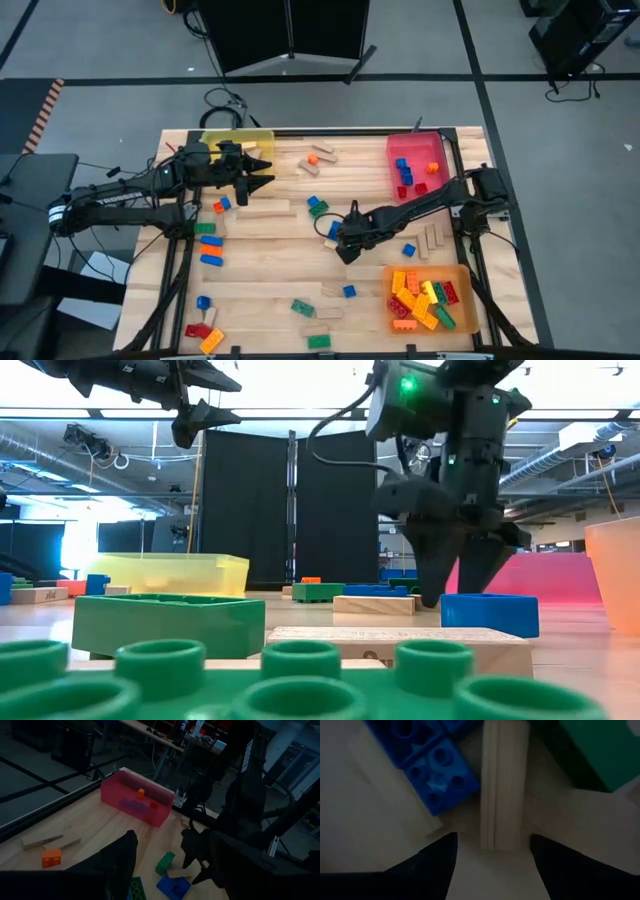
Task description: Sort blocks by size
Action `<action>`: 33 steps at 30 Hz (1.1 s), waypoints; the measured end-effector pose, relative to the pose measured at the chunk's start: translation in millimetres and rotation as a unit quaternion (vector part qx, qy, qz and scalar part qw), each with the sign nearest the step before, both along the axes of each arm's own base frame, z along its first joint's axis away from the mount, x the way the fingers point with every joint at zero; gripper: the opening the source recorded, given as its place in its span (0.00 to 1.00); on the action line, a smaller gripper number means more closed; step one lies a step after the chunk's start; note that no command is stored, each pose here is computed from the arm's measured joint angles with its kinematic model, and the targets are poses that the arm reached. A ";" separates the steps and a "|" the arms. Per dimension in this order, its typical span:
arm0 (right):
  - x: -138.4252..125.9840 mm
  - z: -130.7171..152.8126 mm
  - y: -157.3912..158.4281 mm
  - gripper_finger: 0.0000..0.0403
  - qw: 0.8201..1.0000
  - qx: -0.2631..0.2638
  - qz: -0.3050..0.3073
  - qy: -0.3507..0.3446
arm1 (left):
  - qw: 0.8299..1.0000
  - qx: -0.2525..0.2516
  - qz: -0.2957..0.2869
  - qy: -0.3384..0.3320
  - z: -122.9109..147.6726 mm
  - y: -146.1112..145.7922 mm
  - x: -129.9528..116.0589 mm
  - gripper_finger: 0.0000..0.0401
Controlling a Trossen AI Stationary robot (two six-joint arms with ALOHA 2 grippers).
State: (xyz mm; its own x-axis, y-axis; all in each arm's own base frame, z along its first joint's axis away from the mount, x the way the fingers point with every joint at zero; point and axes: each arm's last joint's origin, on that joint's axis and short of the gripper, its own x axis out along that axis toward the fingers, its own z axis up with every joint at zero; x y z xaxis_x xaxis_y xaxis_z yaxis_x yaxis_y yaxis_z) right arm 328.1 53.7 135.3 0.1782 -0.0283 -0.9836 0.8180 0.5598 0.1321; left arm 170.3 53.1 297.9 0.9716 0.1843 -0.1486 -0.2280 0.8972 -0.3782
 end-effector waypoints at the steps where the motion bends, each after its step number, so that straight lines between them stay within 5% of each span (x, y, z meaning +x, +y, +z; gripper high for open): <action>1: 0.5 -3.6 0.0 0.67 1.000 -0.006 -0.001 0.005 | 1.000 0.000 0.000 0.000 0.1 0.0 0.0 0.64; 8: -1.1 -3.7 3.5 0.56 0.998 -0.069 0.000 -0.005 | 1.000 0.000 0.000 0.000 0.0 0.0 0.0 0.64; 18: -0.6 -3.2 0.8 0.29 0.996 -0.085 0.018 -0.009 | 1.000 -0.002 0.000 -0.004 0.8 0.0 0.1 0.64; 25: -4.8 12.0 8.0 0.29 0.996 -0.070 0.037 -0.030 | 1.000 0.002 0.005 -0.003 0.8 0.4 0.1 0.64; 33: -24.6 74.6 20.0 0.29 0.985 -0.098 0.044 -0.133 | 1.000 0.004 0.028 -0.007 1.6 1.7 -0.1 0.64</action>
State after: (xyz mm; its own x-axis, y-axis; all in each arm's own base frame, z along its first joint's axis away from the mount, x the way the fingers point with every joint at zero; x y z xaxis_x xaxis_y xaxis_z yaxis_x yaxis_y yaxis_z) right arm 303.5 73.7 209.9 0.4388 -0.1860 -0.8791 0.7164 0.6629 0.2173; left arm 170.2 54.8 299.4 0.9615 0.2400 -0.1339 -0.2733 0.8865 -0.3735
